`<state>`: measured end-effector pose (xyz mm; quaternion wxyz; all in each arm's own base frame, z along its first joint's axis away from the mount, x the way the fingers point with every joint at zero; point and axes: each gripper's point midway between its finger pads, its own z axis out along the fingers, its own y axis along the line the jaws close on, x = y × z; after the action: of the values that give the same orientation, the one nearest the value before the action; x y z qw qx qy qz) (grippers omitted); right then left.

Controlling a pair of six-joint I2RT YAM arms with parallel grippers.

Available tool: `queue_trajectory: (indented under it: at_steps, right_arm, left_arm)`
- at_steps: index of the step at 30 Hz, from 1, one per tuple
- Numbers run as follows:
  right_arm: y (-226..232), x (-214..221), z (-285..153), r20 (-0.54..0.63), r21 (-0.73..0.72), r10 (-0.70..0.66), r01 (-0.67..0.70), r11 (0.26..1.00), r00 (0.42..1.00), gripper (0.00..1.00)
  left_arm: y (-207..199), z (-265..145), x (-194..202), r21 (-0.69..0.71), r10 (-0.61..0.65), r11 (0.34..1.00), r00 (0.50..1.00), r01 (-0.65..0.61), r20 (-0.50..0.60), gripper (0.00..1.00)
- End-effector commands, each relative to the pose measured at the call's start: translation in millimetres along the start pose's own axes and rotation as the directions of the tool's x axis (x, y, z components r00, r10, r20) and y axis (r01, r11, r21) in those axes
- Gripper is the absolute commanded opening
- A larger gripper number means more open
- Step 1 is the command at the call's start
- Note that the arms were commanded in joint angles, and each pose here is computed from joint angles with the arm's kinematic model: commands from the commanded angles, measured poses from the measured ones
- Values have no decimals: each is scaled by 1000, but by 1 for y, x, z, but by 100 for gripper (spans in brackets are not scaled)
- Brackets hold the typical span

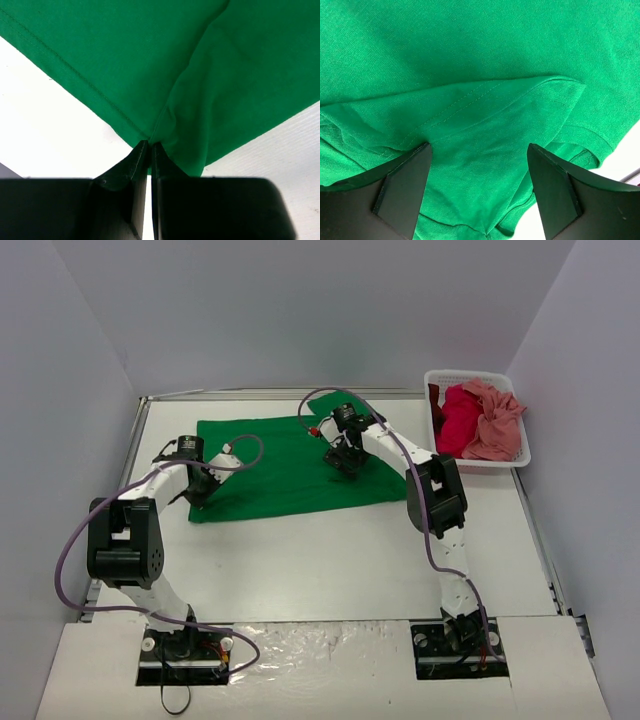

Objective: Fold and stack the t-shirts
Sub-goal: Fold the flattened tshirt in 1/3 of the way

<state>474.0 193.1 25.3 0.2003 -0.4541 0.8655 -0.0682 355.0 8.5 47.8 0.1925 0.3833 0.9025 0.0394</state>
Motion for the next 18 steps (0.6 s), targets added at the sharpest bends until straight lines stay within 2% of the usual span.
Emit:
queue_trajectory:
  at_steps: [1, 11, 18]
  right_arm:
    - [0, 7, -18, -12, -3, 2, -3, 1000, 1000, 74]
    - [3, -1, -13, 9, -25, 18, -17, 1000, 1000, 74]
    - [13, -39, -2, 87, -71, 19, -13, 997, 996, 74]
  left_arm:
    - [5, -11, -7, -17, -17, 1000, 999, 18, 44, 2]
    - [2, -7, -7, -5, -29, 1000, 999, 29, 45, 2]
    - [-2, -6, -5, 3, -37, 999, 999, 37, 40, 2]
